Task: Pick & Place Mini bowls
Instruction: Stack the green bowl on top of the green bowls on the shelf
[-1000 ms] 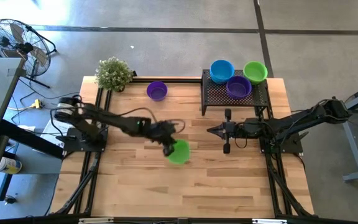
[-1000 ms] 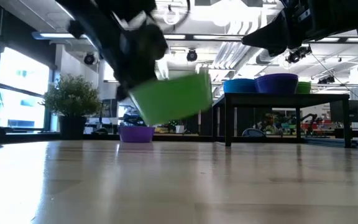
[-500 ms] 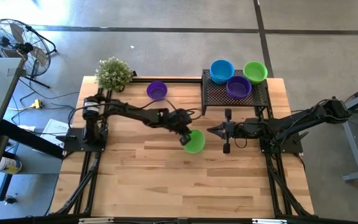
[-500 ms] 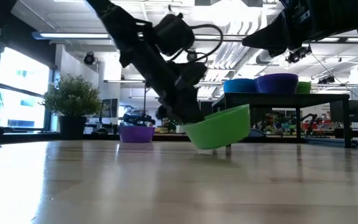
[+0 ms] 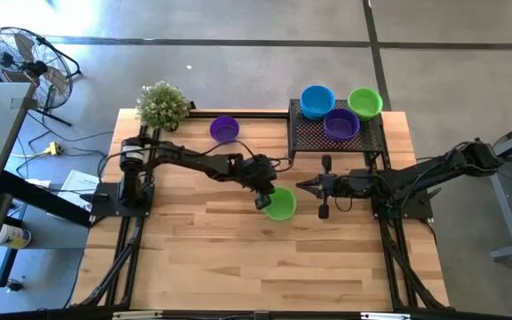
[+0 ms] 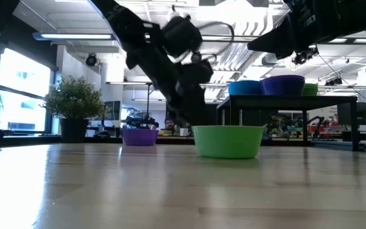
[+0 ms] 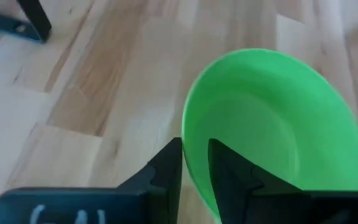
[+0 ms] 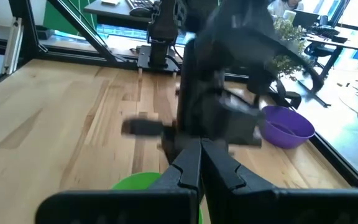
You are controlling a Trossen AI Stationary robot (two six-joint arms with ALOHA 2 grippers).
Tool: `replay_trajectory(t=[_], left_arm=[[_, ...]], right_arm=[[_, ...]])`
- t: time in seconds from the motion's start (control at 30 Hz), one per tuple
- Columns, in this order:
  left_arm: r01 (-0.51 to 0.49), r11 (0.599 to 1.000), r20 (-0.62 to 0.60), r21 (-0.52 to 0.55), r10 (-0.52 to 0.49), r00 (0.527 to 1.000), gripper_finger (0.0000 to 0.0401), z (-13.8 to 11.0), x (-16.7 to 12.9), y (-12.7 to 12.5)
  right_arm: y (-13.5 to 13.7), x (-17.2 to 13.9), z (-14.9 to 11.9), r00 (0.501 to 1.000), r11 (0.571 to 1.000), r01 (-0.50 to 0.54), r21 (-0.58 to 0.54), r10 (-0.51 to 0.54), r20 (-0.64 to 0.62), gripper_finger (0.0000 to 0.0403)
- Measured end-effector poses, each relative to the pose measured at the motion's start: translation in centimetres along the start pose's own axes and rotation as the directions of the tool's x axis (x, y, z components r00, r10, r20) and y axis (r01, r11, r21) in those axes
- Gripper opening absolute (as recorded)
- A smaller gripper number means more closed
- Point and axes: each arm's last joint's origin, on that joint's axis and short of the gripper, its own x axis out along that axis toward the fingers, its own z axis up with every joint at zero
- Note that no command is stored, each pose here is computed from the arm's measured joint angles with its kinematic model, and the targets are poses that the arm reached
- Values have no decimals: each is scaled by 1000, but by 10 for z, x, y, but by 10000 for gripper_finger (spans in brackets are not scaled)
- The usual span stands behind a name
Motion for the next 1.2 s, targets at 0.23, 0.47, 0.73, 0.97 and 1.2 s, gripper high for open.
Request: replay_trajectory(t=[0.23,0.47,0.73,0.97,1.2], left_arm=[[5,995,166,98,-22,986,9,-3,-31,-3],[19,992,382,125,-66,922,6,-31,-52,3],[35,990,567,139,-109,817,5,-81,-73,12],[35,993,649,117,-103,754,5,-115,-89,17],[22,994,646,104,-85,759,5,-121,-90,20]], right_arm=[[2,-1,2,997,998,65,-3,-65,-29,0],[6,10,15,991,999,35,39,-30,-128,6],[23,50,16,940,996,-68,60,84,-330,43],[45,83,8,808,983,-178,36,167,-565,99],[60,111,-11,656,974,-228,-1,152,-740,142]])
